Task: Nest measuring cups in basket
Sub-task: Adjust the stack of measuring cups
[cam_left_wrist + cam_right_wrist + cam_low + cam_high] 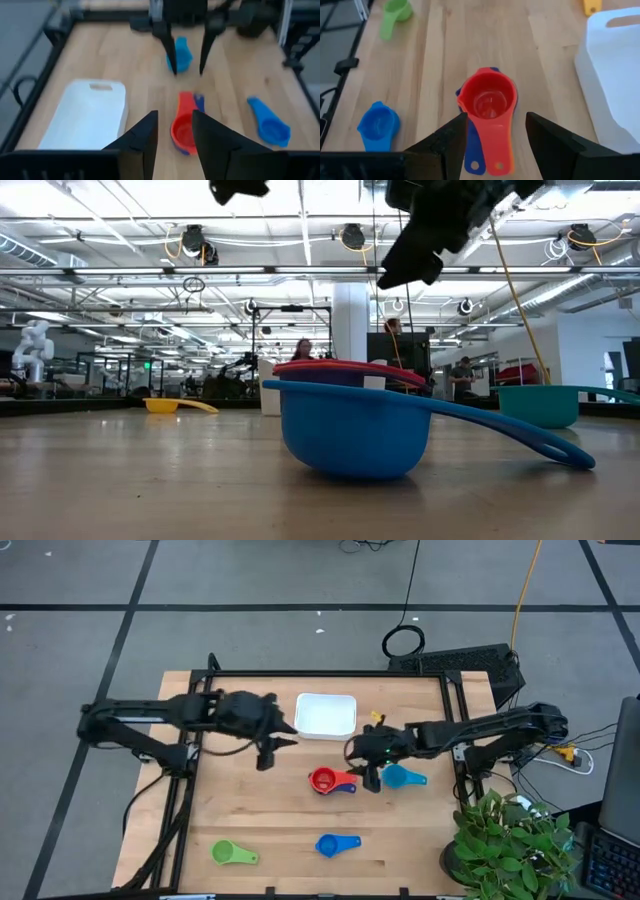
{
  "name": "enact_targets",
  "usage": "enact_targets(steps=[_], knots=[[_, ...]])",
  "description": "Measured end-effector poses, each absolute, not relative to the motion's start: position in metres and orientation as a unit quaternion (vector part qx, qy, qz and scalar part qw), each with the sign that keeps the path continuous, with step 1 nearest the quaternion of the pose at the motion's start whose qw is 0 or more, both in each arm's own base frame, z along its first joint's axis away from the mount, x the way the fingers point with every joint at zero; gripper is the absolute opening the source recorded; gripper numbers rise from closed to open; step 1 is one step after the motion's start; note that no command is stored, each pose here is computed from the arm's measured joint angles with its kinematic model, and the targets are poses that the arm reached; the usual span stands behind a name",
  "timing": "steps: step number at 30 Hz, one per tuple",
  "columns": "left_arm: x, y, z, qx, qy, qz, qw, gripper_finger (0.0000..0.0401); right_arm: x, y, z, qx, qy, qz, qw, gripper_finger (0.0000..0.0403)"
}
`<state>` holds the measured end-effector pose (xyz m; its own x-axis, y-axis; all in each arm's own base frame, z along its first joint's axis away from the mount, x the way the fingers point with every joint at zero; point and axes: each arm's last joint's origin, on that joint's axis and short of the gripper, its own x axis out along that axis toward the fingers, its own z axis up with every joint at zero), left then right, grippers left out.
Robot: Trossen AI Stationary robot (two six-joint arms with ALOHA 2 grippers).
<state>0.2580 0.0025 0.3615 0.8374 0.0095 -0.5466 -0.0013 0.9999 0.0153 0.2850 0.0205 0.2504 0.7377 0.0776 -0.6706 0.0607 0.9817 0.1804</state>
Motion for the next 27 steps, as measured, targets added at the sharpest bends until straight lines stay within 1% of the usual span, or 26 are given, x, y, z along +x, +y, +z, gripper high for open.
enact_targets(steps=[3,6,10,14,18,27], knots=[[0.239,0.002,0.357,0.004,0.252,0.004,0.968,0.012,0.299,0.026,0.259,0.078,0.384,0.002,0.92,0.0194],[0.224,0.002,0.351,-0.008,0.233,0.007,0.972,0.012,0.31,0.028,0.257,0.075,0.404,0.001,0.912,0.0194],[0.207,0.002,0.343,-0.026,0.224,0.011,0.974,0.012,0.322,0.029,0.24,0.116,0.418,-0.016,0.901,0.0194],[0.196,0.002,0.334,-0.04,0.227,0.014,0.973,0.012,0.329,0.03,0.224,0.117,0.442,0.003,0.889,0.0205],[0.19,0.001,0.325,-0.043,0.235,0.014,0.971,0.012,0.328,0.03,0.22,0.113,0.457,0.001,0.882,0.0239],[0.194,0.001,0.313,-0.041,0.255,0.014,0.966,0.012,0.33,0.027,0.214,0.117,0.466,-0.008,0.877,0.0351]])
